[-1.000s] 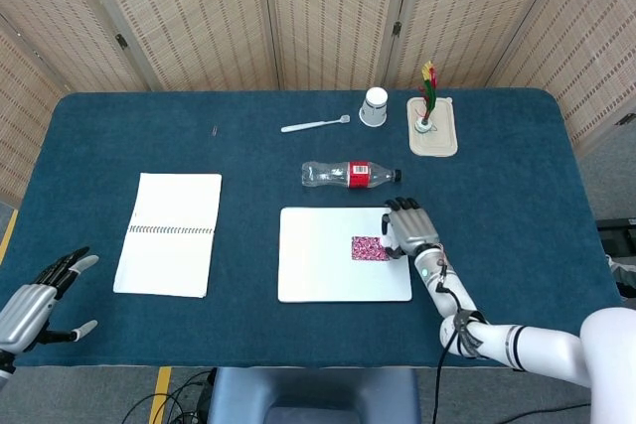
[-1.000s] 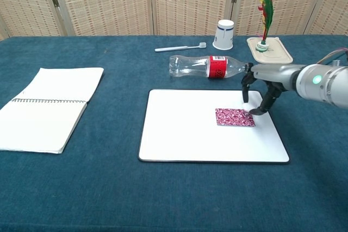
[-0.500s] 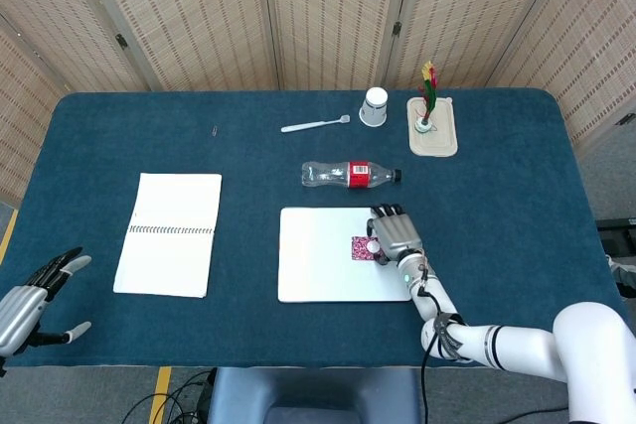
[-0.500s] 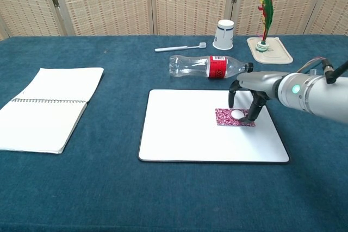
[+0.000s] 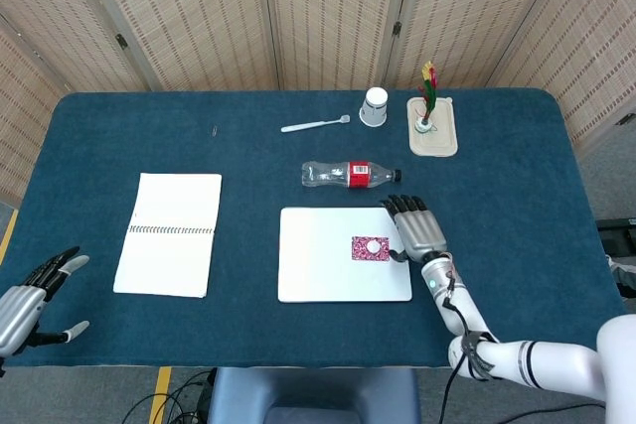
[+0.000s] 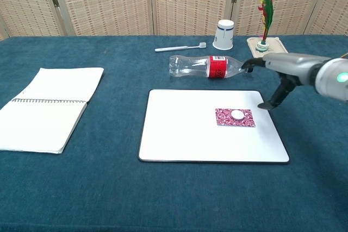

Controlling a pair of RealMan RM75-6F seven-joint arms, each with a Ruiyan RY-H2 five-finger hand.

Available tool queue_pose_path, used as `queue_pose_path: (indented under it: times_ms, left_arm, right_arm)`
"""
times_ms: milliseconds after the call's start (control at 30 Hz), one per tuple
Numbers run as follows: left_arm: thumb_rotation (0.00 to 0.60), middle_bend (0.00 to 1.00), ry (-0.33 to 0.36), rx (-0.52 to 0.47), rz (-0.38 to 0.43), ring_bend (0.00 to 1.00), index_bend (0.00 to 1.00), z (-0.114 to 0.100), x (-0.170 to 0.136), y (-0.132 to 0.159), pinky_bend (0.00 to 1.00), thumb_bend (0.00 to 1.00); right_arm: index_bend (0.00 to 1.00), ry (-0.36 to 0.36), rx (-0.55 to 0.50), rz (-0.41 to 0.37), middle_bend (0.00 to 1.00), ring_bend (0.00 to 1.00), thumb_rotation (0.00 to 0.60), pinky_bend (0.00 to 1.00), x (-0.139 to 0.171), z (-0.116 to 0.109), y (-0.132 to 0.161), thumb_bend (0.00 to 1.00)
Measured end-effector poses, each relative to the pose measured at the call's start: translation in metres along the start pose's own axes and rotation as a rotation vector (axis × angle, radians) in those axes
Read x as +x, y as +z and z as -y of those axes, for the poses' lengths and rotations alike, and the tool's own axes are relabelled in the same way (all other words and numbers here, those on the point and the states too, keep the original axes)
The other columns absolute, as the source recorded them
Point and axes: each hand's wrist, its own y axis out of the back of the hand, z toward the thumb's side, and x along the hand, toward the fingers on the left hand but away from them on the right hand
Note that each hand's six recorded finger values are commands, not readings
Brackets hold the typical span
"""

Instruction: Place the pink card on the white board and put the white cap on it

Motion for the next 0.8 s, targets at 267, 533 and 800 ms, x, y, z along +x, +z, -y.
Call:
queue_pose_path:
  times_ms: [267,533,800]
  left_arm:
    - [0.6,0.02,-0.009,0.084,-0.025,0.0,0.1,0.011,0.005,0.006,0.15,0.25]
    - [0.6,0.02,0.037,0.096,-0.025,0.0,0.1,0.012,0.007,0.018,0.15,0.25]
    - [0.6,0.02,0.072,0.148,-0.051,0.0,0.1,0.013,0.004,0.021,0.15,0.25]
  right_arm:
    - [0.08,-0.138,-0.048,-0.002,0.05,0.0,0.6,0.0,0.074,-0.006,-0.069,0.16]
    - [0.08,-0.184,-0.144,-0.018,0.05,0.0,0.6,0.0,0.143,0.001,-0.119,0.16]
    - [0.08,-0.291,-0.04,0.006,0.05,0.0,0.6,0.0,0.18,-0.002,-0.145,0.16]
